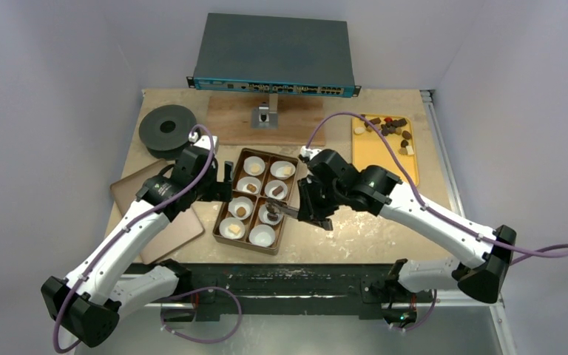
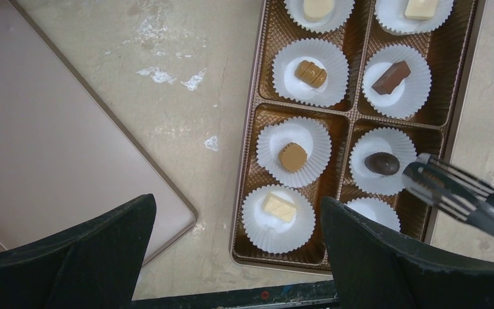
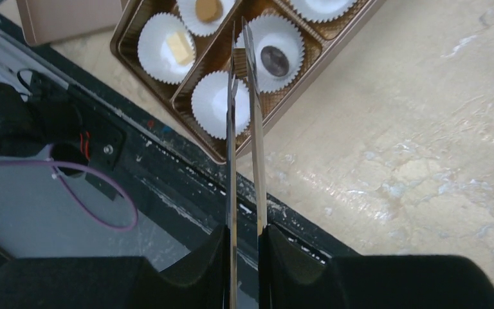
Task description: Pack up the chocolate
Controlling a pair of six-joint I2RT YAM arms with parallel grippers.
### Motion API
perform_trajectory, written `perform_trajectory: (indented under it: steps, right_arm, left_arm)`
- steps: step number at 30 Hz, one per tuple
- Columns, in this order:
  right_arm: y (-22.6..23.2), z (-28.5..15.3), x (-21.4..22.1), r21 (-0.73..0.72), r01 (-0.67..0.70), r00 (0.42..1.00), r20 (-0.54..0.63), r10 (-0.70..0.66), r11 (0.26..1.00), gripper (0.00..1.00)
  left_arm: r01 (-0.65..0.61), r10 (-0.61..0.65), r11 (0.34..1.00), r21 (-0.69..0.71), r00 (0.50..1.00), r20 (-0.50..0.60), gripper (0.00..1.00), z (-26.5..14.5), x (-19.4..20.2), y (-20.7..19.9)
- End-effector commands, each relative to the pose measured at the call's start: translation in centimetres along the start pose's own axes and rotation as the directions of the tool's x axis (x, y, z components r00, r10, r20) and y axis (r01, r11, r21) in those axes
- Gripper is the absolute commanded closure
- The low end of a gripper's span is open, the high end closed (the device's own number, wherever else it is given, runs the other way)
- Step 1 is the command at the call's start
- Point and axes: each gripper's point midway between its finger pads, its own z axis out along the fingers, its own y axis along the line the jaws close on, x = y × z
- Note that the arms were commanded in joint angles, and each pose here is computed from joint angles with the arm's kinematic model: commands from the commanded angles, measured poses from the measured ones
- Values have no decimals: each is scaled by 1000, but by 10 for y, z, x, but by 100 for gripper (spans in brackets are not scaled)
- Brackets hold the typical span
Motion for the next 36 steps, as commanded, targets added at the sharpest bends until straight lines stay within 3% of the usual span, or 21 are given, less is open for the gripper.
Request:
perform_trajectory:
  steps: [1, 21, 27, 36]
  right_arm:
    - [25, -1, 9, -56, 43, 999, -26, -44, 998, 75]
    - [37, 25, 42, -29, 126, 984, -126, -129, 992, 68]
    - [35, 25, 43, -23, 133, 982, -130, -135, 991, 62]
    - [43, 5, 27, -34, 111, 991, -69, -114, 993, 61]
  left_arm:
    - [10, -10, 1000, -11, 1000, 26, 0, -1, -9, 2]
    - [11, -10, 1000, -18, 1000, 21, 0, 0, -8, 3]
    - [10, -10, 1000, -18, 1000, 19, 0, 0, -8, 3]
    - [11, -11, 1000, -21, 1000, 23, 0, 0, -9, 3]
